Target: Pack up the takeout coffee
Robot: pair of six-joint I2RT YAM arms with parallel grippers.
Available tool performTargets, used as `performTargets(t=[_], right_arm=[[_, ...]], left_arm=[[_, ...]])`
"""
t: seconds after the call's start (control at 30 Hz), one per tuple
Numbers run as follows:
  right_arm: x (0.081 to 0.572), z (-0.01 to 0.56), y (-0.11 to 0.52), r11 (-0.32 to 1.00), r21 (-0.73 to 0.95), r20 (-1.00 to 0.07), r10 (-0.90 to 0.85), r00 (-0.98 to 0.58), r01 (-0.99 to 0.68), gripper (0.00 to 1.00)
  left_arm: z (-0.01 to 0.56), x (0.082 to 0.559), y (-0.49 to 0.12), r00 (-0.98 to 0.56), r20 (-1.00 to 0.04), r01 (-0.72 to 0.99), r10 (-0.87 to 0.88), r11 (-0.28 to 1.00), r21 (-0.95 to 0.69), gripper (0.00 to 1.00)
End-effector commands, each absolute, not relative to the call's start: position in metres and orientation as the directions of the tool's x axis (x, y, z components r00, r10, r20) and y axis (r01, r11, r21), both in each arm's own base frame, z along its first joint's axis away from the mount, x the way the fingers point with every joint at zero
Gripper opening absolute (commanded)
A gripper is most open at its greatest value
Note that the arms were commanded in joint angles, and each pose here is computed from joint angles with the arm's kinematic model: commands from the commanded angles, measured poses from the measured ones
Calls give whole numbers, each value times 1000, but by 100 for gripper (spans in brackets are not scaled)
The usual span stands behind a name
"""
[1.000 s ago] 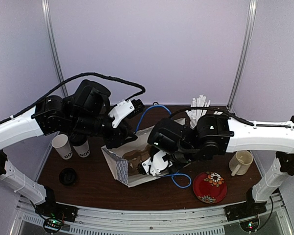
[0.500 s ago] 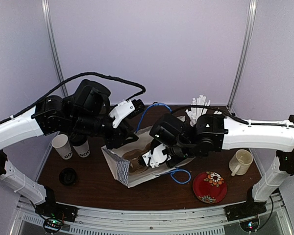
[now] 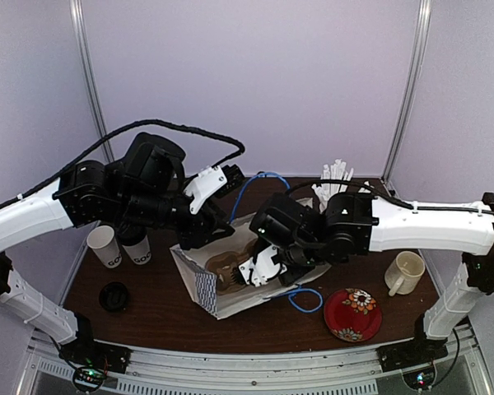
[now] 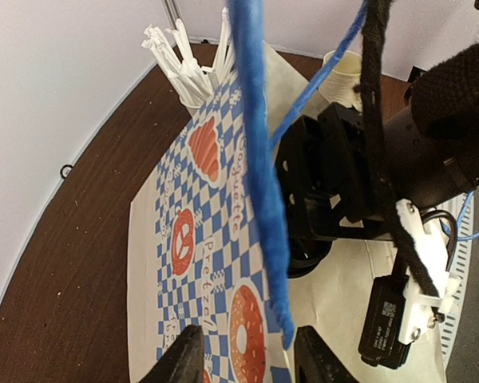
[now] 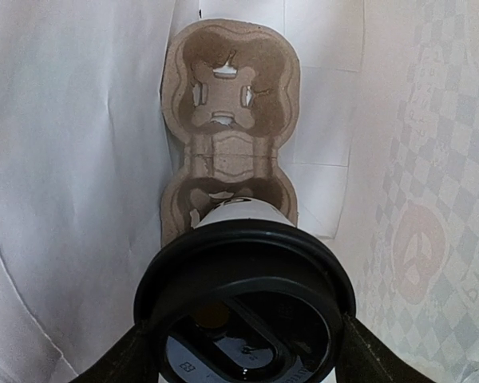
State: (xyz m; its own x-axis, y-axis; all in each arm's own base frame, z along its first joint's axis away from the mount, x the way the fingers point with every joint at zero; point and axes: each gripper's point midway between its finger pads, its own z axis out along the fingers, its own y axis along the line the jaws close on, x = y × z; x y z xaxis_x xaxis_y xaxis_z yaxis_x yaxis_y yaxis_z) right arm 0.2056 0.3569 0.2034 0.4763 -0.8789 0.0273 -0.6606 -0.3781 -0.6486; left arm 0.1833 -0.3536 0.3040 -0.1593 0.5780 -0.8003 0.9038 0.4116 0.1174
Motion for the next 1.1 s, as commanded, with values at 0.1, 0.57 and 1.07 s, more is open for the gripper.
performTargets(t=[0.1, 0.57, 1.07], right_arm=[[216, 191, 362, -391, -667, 71, -881, 468, -634, 55], [235, 180, 369, -376, -674, 66, -888, 456, -635, 55], [262, 174, 385, -299, -691, -36, -895, 444, -658, 54]], left_arm=[[314, 185, -356, -141, -828, 903, 542, 414, 116, 41], [312, 188, -351, -135, -825, 893, 549, 428, 138, 41], [310, 196, -343, -142, -817, 864, 559, 473, 174, 42]])
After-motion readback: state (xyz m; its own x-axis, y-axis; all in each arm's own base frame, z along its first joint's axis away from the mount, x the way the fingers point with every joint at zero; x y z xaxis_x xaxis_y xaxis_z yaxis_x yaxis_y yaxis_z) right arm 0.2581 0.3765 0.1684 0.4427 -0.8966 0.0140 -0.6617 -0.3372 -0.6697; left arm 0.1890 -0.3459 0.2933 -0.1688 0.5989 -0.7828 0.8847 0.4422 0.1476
